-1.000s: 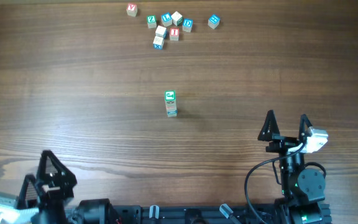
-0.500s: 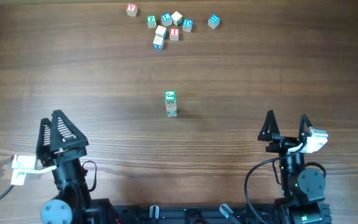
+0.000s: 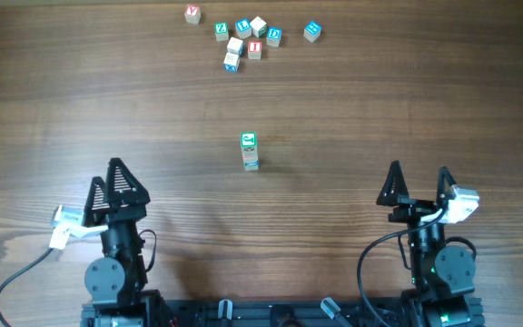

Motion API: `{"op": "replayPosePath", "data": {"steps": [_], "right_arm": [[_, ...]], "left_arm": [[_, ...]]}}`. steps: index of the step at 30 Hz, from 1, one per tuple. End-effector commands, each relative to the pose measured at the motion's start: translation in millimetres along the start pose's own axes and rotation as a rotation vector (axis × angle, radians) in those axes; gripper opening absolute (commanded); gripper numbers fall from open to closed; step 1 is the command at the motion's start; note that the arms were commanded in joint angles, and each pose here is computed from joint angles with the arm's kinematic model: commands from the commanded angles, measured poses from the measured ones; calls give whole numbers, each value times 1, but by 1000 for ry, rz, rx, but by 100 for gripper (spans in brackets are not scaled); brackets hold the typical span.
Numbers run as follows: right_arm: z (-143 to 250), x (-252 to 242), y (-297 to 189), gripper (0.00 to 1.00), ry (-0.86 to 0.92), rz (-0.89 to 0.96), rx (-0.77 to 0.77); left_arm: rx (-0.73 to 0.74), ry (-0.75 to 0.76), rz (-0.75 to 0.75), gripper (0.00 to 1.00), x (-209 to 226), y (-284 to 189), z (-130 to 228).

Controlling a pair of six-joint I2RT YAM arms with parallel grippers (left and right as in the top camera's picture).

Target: Form a tower

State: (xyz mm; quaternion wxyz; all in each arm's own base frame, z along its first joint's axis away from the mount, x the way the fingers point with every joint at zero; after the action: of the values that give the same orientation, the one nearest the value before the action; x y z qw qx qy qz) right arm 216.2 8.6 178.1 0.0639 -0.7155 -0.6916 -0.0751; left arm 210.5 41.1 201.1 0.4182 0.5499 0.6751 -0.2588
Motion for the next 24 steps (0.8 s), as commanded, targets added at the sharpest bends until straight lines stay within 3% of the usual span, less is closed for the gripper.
{"op": "replayPosePath", "data": {"steps": [1, 4, 24], "right_arm": [[-2, -3, 0, 100, -15, 16, -12], [-2, -3, 0, 100, -15, 16, -12], [-2, -3, 0, 100, -15, 16, -12]], "left_arm": [[53, 12, -74, 100, 18, -1, 12], [93, 28, -136, 100, 32, -3, 20], [95, 45, -131, 100, 31, -3, 20]]}}
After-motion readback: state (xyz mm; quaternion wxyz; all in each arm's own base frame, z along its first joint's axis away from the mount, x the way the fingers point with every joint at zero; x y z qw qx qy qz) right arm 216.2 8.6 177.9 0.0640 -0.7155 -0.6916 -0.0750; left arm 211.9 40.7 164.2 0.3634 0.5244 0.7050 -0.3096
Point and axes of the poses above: each gripper's point midway between its finger pads, its own y axis out along the fingers, its own x axis along the line the jaws close on, z = x × y, the point moved 3 cm from there along -y, back along the fingers, and after that the axes turned 5 degrees about -y, right-handed, at the moved point
